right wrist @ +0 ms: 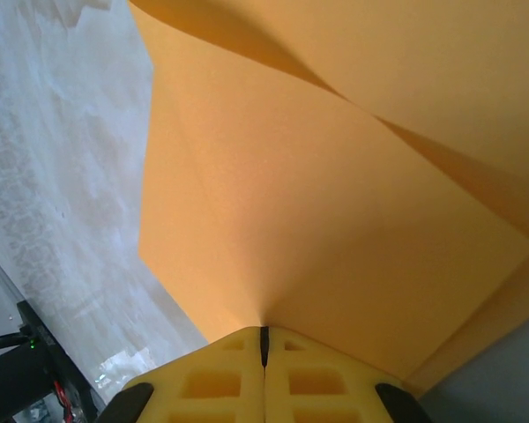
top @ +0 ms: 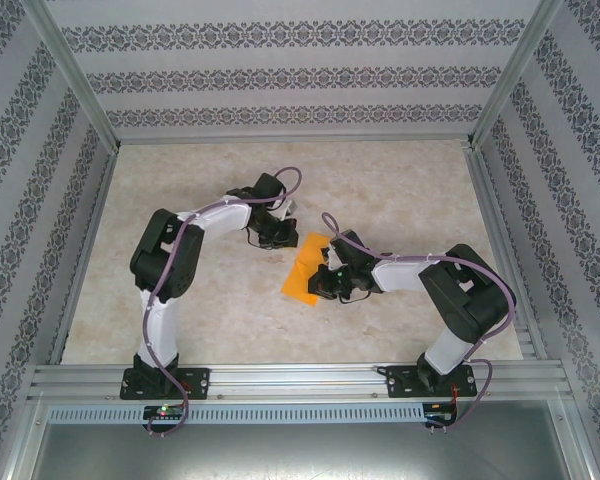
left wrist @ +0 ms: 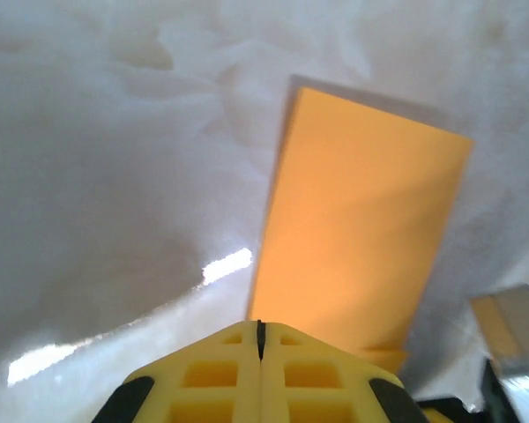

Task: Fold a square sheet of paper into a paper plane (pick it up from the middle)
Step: Fold the triangle a second time at the center of the table.

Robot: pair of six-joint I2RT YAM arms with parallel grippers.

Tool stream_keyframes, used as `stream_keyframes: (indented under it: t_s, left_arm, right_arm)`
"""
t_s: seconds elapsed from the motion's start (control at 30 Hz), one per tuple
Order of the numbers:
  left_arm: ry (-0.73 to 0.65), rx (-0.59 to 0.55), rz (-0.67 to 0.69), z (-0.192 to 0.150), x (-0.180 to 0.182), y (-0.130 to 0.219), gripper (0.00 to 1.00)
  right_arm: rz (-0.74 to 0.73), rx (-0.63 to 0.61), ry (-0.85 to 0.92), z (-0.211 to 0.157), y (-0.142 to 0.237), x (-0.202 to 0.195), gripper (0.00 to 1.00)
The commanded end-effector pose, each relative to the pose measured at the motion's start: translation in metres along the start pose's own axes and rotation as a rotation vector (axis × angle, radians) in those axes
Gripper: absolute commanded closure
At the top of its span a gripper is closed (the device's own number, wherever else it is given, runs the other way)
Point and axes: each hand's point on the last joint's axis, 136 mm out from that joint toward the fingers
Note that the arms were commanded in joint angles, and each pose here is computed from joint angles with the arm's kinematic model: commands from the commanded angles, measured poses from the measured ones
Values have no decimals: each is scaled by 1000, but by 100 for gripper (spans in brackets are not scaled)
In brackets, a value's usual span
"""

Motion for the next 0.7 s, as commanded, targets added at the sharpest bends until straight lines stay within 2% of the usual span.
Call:
stream_keyframes:
  t_s: [0.0, 0.17, 0.4, 0.67]
  left_arm:
    - [-4, -13, -46, -5, -22, 9, 100]
    - [-13, 41, -89, -29, -36, -16, 100]
    - [-11, 90, -61, -47, -26, -39, 100]
    - [-9, 137, 9, -62, -3, -51, 100]
  right_arm:
    - [-58, 46, -64, -13, -2, -19, 94]
    - [32, 24, -64, -3, 2, 1, 94]
    - [101, 2, -68, 8, 7, 16, 94]
    - [82, -28, -100, 18, 12, -1, 94]
Point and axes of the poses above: each hand's point on the last joint's axis, 136 mm out from that joint toward the fingers, its own y axis back along the fingers, its own x axis along the line the jaws close on, z = x × y, and after that the axes turned 10 degrees about -y, right-handed
